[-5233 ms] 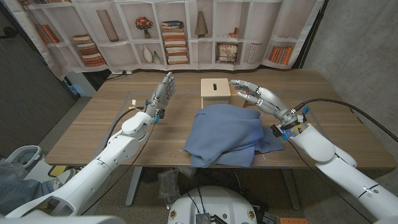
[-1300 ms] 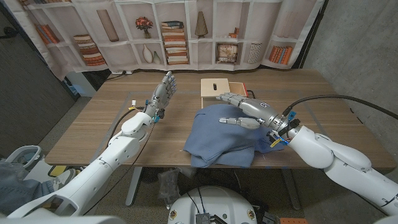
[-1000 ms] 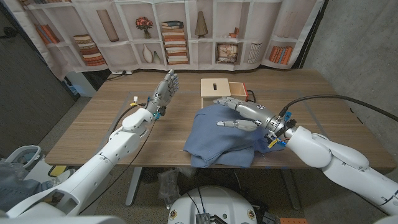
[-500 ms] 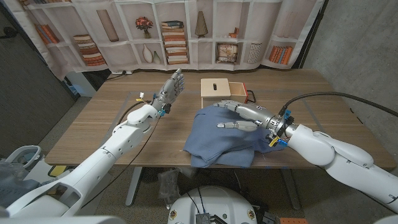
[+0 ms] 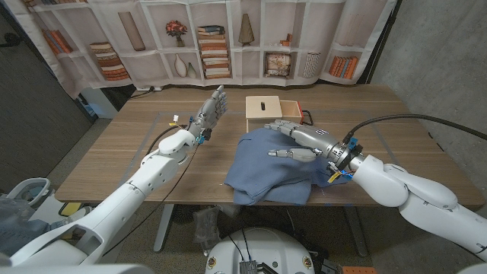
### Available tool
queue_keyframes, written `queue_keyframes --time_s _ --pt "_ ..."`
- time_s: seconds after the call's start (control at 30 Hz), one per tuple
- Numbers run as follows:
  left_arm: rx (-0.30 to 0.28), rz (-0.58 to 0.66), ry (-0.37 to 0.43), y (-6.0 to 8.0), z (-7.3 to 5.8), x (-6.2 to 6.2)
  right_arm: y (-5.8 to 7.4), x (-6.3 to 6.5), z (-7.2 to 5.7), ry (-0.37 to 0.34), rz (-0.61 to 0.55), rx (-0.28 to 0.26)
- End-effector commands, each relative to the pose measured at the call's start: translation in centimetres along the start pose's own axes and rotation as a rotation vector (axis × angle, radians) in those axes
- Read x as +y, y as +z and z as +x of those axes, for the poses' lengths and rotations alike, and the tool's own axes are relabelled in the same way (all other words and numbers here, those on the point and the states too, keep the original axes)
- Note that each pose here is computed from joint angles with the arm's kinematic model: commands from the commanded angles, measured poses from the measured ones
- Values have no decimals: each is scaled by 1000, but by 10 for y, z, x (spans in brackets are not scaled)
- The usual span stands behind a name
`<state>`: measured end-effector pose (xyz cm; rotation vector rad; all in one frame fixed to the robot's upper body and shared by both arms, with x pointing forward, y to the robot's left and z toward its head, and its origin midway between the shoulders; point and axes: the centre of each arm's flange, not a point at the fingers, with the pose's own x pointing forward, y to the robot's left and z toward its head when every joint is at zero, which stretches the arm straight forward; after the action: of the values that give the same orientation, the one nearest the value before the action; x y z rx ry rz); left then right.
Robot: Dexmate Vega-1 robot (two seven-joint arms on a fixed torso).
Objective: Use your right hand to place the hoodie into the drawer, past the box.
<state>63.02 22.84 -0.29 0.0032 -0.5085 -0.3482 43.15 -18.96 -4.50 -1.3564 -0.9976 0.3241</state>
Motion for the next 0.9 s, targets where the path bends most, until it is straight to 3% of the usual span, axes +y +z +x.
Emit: queue_keyframes --time_s 0.03,0.5,0.9 --pt "-13 8 33 1 -11 8 -9 6 0 -4 -62 22" --pt "-25 6 49 1 -20 17 -6 14 1 14 -117 46" --pt "-14 1 58 -5 -22 23 -11 22 2 12 -157 67"
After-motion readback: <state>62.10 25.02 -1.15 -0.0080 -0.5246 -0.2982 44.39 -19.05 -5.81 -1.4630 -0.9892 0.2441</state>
